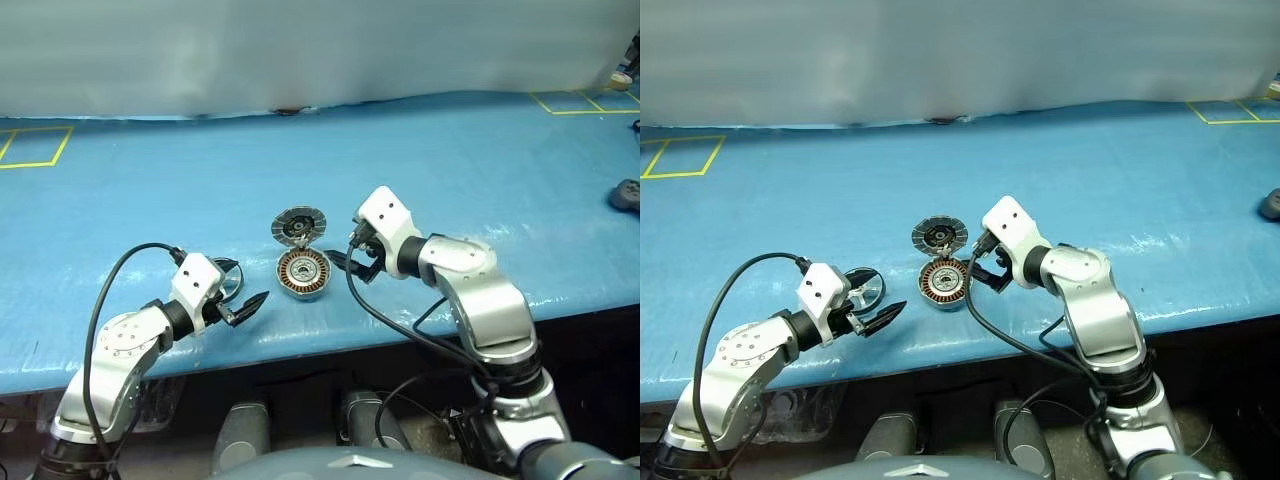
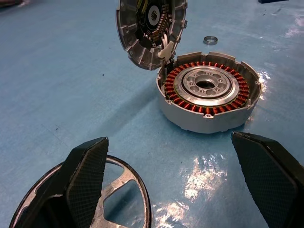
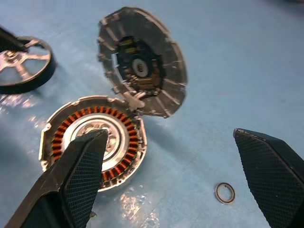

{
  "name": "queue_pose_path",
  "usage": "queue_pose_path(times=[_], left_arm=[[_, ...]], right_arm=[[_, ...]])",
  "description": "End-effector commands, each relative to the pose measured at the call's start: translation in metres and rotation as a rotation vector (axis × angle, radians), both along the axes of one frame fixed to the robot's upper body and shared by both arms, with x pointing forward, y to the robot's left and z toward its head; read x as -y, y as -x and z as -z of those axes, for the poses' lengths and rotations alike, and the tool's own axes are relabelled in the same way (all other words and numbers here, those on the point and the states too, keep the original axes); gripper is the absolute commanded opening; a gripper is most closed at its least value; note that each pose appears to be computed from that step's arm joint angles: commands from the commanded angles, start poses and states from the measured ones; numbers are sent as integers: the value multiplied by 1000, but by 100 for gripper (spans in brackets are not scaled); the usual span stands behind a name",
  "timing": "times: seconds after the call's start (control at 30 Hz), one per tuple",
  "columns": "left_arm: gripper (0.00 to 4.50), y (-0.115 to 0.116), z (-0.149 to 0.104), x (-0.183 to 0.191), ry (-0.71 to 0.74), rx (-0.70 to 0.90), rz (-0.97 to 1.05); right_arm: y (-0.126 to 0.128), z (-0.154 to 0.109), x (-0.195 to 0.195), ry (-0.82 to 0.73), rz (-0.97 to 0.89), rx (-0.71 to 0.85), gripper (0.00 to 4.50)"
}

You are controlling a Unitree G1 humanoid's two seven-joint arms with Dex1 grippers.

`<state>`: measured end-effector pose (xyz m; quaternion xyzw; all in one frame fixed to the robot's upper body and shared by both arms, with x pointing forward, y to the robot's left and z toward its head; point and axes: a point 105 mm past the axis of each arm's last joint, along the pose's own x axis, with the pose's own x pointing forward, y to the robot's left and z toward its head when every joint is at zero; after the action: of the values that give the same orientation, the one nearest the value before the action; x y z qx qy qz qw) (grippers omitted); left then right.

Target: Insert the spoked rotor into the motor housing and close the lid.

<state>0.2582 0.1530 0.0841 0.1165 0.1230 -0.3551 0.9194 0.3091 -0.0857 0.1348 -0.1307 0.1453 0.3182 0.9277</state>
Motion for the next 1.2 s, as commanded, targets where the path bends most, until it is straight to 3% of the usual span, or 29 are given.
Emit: queue_pose_path(times=[0.03, 0.2, 0.53, 0.8, 1.2], left_arm=[[450, -1, -6, 2, -12, 31, 27], [450, -1, -8, 6, 6, 50, 59], [450, -1, -7, 20, 13, 138, 104], [450, 4, 2, 31, 67, 135, 105], [450, 3, -1, 32, 138, 175, 45]], right_arm=[[-7, -9, 17, -63, 188, 98, 448], [-13, 2, 31, -136, 383, 128, 448], [-17, 37, 19, -179, 387, 153, 448], [-32, 49, 13, -239, 452, 173, 448], [-48, 74, 15, -178, 550, 151, 448]])
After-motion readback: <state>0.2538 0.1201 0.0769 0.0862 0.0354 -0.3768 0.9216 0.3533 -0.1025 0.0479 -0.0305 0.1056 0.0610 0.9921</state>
